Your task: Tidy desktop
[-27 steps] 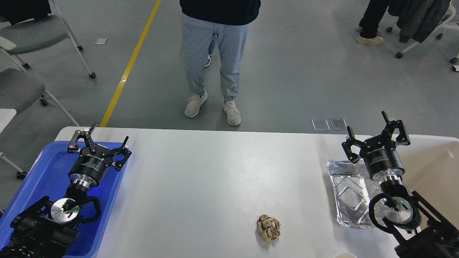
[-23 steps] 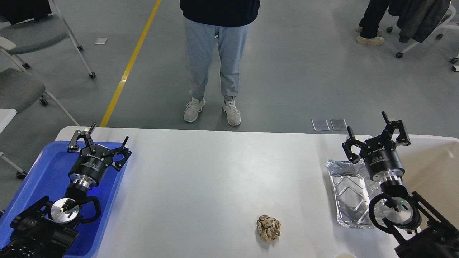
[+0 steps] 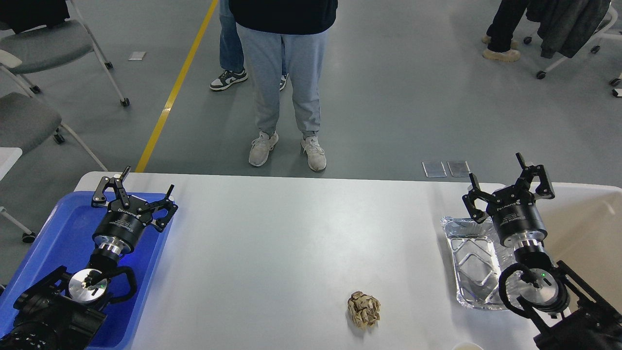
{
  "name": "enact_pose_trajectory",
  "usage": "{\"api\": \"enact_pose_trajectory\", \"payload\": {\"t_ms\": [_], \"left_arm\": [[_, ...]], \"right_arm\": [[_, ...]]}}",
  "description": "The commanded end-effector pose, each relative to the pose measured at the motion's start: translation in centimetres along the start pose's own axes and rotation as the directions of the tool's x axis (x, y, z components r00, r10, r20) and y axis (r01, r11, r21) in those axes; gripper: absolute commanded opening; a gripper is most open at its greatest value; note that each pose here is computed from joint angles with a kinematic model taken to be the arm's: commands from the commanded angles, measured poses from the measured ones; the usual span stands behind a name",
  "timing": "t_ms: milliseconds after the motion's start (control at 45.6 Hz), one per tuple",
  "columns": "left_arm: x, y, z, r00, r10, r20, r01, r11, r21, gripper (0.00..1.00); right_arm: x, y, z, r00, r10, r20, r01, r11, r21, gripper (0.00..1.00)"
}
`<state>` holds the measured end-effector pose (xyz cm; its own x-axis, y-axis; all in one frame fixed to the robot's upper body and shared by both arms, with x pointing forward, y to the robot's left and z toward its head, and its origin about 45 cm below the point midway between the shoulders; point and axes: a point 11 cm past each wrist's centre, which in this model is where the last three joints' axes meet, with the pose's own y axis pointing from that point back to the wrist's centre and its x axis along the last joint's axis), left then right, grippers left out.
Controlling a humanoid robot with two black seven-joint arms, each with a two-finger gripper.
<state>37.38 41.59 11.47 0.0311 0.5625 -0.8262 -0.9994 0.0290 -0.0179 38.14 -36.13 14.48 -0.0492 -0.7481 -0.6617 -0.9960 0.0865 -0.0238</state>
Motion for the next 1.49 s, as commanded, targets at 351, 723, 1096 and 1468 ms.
{"api": "enact_pose_trajectory", "payload": {"t_ms": [351,723,1096,1468], "left_arm": [[0.0,0.0,0.0,1.0,0.0,0.003,0.0,1.0,0.003,1.0],[-0.1,-0.1,0.0,1.0,-0.002,0.001,0.002,1.0,0.003,1.0],[0.0,0.0,-0.1,1.0,0.0,0.001,0.0,1.0,0.005,1.0],[-0.1,-0.1,0.0,1.0,-0.002,0.001,0.002,1.0,0.005,1.0]], "right_arm": [[1.3,0.8,-0.5,1.0,0.025,-0.017,-0.025,1.0,-0.001,1.0],[3.3,0.2,-6.8,0.951,-0.058,-0.304,0.026,0.994,-0.108,1.0],[1.1,-0.2,-14.5,0.635,-0.381,-0.672,0.061,0.892,-0.449,1.0],[-3.6,0.9,-20.3,0.315,-0.657,-0.685,-0.087,0.698,-0.711,1.0]]}}
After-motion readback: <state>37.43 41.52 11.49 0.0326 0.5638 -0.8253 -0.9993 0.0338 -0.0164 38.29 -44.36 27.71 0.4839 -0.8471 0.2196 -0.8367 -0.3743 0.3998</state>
